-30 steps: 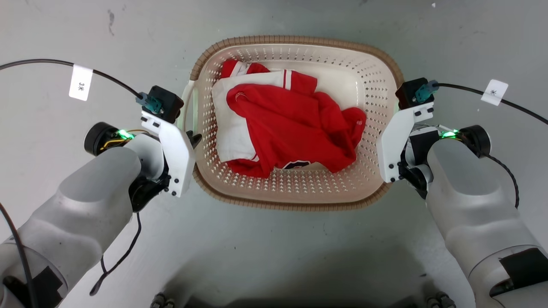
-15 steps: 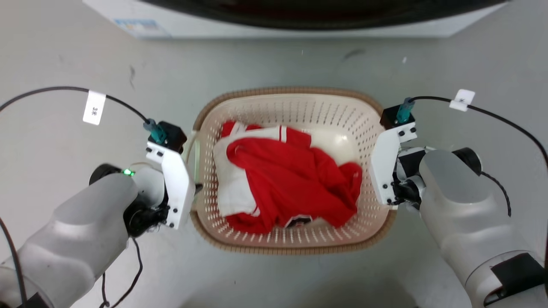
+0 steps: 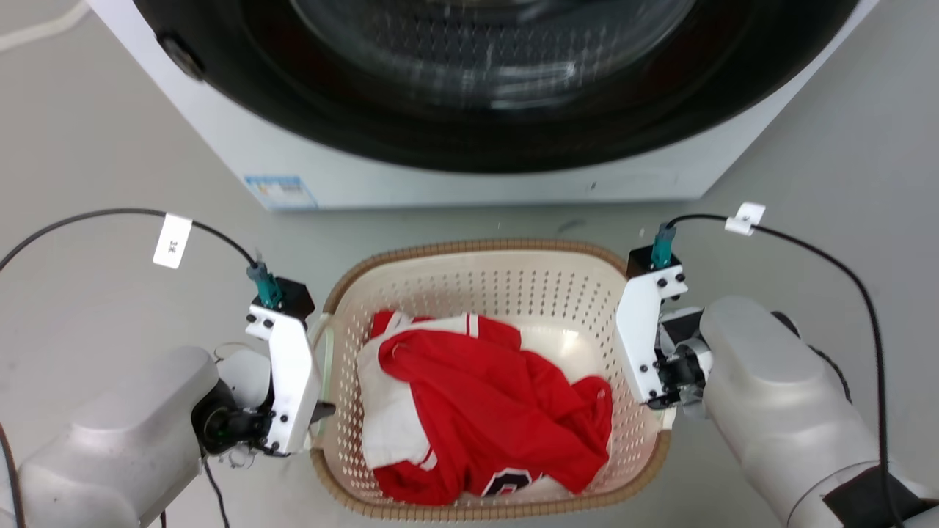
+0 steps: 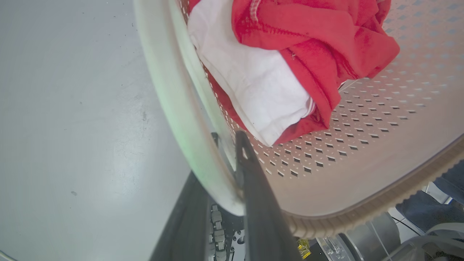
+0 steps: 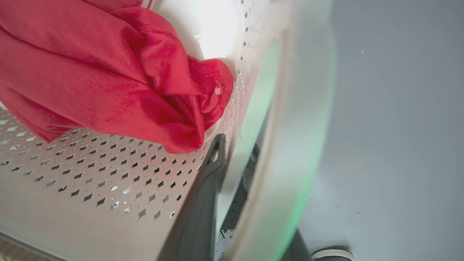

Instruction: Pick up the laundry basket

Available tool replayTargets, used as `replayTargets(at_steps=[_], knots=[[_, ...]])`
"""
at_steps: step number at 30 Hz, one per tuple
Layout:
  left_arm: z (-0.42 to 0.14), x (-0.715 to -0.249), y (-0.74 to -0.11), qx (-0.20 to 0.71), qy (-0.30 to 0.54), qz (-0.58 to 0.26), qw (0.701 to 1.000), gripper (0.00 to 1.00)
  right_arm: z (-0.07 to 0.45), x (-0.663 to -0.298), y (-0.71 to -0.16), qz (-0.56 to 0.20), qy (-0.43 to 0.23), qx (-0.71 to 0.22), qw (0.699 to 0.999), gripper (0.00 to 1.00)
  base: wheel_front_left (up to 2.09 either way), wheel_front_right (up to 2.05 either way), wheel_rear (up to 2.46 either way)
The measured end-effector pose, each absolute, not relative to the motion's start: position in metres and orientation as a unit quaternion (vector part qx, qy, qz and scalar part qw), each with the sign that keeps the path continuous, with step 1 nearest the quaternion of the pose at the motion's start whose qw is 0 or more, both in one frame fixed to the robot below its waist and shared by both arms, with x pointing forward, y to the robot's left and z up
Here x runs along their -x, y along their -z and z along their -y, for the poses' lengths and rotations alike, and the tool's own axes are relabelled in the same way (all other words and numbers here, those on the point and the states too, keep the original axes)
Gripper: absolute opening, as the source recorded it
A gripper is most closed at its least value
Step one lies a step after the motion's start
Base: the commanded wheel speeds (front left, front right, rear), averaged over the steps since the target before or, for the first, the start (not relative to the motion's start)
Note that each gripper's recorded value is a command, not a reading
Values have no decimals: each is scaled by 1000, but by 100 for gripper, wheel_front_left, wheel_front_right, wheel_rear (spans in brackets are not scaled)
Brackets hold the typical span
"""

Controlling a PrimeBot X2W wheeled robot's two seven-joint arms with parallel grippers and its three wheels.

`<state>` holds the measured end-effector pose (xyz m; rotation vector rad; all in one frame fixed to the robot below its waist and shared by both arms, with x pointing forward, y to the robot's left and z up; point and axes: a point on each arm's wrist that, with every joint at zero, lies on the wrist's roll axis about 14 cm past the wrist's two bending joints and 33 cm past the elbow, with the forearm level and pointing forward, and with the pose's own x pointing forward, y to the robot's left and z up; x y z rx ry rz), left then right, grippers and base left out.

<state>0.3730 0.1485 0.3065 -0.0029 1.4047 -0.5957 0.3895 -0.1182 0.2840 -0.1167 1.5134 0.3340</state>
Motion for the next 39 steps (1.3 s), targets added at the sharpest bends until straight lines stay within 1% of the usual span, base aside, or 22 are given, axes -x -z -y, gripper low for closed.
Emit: replayTargets(at_steps=[3,5,7,16,23,28,39], knots=[[-150,-370,-322,-8,270,-629,729,0,118,-386,-302,-676,-152,56,719,0,0,0,0],[-152,-372,-333,-23,271,-619,737,0,118,-386,-314,-665,-152,59,728,0,0,0,0],[-153,-370,-342,-39,273,-616,738,0,116,-387,-326,-654,-154,56,738,0,0,0,0],[-153,-354,-374,-53,274,-602,748,0,115,-369,-358,-638,-156,63,752,0,0,0,0],[-154,-337,-390,-47,270,-602,750,0,112,-353,-377,-630,-162,63,757,0,0,0,0],[-154,-332,-397,-46,268,-601,752,0,111,-348,-386,-626,-163,64,760,0,0,0,0],[-153,-322,-398,-42,268,-609,745,0,111,-335,-383,-640,-164,56,748,0,0,0,0]])
